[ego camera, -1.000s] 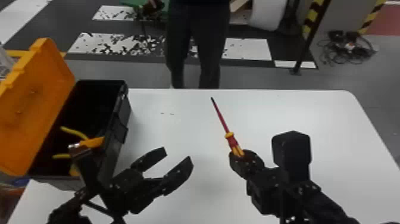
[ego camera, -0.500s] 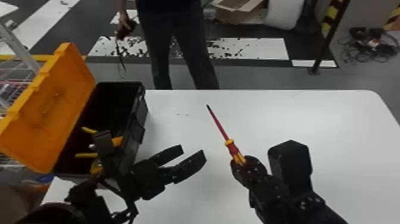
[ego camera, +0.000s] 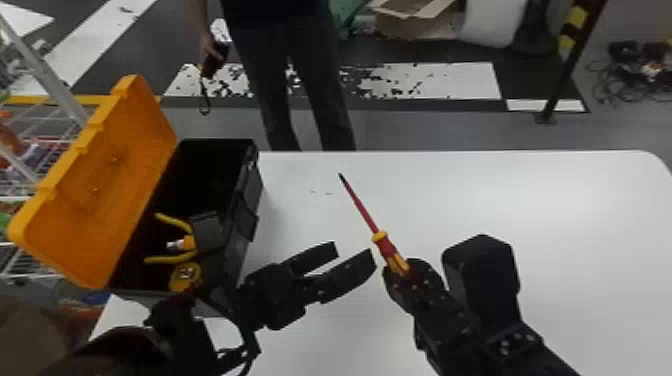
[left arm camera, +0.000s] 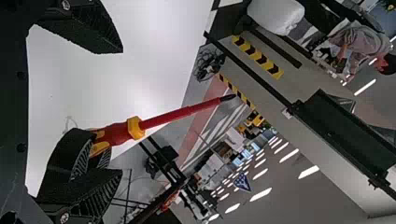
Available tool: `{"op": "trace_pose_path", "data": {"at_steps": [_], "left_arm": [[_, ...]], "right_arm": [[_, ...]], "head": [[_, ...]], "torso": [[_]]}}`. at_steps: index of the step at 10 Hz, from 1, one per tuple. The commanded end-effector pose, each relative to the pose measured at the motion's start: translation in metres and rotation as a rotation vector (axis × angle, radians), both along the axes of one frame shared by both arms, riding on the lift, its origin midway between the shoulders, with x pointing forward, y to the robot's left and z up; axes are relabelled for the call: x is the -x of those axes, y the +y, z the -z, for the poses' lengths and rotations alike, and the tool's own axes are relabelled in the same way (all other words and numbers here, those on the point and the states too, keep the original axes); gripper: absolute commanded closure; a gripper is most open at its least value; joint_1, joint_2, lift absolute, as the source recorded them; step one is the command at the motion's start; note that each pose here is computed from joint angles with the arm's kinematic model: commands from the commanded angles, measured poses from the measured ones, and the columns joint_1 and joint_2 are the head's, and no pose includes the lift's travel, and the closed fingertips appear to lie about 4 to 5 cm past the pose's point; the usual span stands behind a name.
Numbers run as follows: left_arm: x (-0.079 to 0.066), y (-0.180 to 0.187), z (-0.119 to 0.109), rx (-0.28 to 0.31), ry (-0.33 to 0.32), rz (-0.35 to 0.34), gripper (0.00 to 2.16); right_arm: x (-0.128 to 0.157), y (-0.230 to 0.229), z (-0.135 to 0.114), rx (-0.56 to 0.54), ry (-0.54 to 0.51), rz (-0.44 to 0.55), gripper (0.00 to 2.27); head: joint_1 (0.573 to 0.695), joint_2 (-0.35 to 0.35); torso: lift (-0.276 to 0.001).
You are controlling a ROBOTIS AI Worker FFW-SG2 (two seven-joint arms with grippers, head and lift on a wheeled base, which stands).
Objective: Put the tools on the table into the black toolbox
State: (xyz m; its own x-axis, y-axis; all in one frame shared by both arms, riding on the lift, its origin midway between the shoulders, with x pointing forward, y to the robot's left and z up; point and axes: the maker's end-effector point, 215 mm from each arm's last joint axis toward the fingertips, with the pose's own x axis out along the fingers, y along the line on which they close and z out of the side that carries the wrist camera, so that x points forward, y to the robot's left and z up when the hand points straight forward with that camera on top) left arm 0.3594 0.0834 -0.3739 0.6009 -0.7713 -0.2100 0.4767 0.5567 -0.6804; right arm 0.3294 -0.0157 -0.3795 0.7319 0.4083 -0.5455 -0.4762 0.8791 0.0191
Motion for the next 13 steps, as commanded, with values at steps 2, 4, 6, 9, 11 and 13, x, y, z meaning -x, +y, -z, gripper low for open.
{"op": "trace_pose_path", "data": {"at_steps": [2,4,6,9,11,13], "left_arm": [[0.002,-0.008,0.0,0.006,0.006,0.007,0.08],[0.005,-0.018,0.0,0.009,0.011,0.016,0.11],[0.006,-0.025,-0.003,0.017,0.008,0.024,0.14],[0.006,-0.028,-0.008,0.017,0.0,0.025,0.21],[0.007,-0.03,-0.009,0.022,-0.002,0.03,0.36],[0.006,-0.032,-0.011,0.028,-0.009,0.035,0.9]], "right_arm": [[0.001,0.009,0.001,-0.001,0.001,-0.016,2.26],[0.001,0.013,0.0,-0.004,-0.003,-0.021,2.26],[0.001,0.018,0.0,-0.003,-0.003,-0.029,2.26],[0.004,0.022,0.004,0.001,0.003,-0.039,2.26],[0.003,0.024,0.001,-0.003,-0.002,-0.04,2.26],[0.003,0.026,0.0,-0.001,-0.005,-0.042,2.26]], "head": [[0.695,0.114],[0.695,0.115],[0.695,0.109],[0.695,0.103],[0.695,0.105],[0.695,0.106]], "torso": [[-0.075],[-0.075],[-0.075],[-0.075],[-0.075],[-0.075]]}}
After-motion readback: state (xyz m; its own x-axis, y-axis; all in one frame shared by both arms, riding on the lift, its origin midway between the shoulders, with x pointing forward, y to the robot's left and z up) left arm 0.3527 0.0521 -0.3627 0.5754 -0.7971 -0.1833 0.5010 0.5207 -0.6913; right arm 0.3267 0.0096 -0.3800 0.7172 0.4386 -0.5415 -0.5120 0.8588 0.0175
